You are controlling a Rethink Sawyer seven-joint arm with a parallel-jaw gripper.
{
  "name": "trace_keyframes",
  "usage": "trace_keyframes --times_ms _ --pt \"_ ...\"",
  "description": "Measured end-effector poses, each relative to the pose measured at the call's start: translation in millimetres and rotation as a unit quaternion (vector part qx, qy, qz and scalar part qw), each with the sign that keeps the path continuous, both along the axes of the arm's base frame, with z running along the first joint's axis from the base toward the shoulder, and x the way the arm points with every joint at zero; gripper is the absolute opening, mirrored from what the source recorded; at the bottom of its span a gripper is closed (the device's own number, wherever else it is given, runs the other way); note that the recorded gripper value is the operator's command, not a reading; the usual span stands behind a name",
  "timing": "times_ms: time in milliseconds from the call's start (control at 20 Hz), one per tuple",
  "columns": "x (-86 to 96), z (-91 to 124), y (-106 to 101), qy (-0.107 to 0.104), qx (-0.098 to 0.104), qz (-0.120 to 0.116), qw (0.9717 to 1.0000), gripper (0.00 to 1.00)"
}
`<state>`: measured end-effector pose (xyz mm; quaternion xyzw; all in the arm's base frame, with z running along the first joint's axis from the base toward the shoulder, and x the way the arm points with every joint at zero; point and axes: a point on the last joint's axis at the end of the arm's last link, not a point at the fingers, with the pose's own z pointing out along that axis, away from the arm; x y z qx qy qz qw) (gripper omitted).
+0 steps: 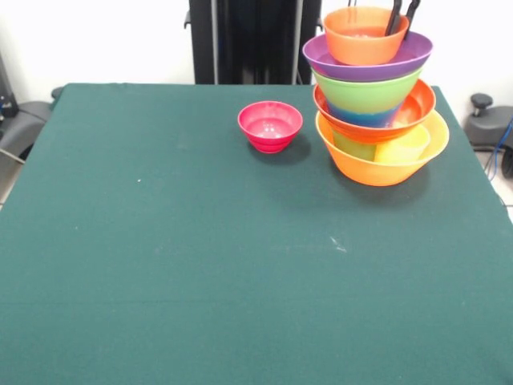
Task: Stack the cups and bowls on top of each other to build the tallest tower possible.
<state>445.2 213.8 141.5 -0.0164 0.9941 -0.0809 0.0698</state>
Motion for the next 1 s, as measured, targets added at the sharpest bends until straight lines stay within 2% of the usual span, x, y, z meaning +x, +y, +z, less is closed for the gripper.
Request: trace_keyframes --times_ms 1000 --pt "20.3 -7 5 -0.006 0.003 -0.010 0.9999 0.00"
